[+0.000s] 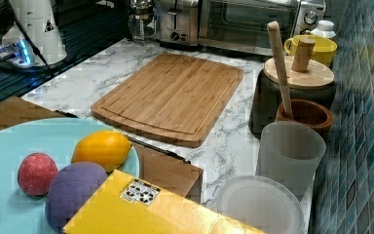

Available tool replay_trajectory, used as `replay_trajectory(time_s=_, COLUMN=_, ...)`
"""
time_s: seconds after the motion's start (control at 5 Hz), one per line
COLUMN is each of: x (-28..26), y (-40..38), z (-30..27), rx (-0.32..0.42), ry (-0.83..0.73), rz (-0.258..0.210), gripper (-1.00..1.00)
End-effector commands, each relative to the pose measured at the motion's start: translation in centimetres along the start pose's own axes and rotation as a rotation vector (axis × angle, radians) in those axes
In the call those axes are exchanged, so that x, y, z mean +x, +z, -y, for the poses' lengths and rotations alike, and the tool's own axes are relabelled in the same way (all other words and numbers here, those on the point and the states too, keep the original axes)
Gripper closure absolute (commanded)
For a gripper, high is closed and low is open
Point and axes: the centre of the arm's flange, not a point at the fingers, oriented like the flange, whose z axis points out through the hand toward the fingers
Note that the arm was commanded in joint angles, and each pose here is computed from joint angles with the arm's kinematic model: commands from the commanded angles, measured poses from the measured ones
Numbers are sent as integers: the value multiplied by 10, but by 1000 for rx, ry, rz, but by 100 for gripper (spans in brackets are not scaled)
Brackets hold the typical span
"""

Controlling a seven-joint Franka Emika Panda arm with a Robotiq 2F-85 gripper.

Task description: Turn on the toaster.

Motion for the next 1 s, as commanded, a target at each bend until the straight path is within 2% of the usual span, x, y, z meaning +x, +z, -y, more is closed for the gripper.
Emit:
replay_trajectory(time_s=0.2, x=-72, y=12, z=46, rx=107, ry=-304, rz=1, gripper=100)
replay_trajectory(time_s=0.4, x=-85, y=25, z=62, rx=55, ry=-351, rz=49, gripper=100)
replay_trajectory(time_s=0.6, x=-102, y=28, z=68, rx=59, ry=-408, rz=61, gripper=100)
replay_trajectory(time_s=1.0, x=-127, y=52, z=88, rx=-14, ry=-392, rz=125, gripper=100)
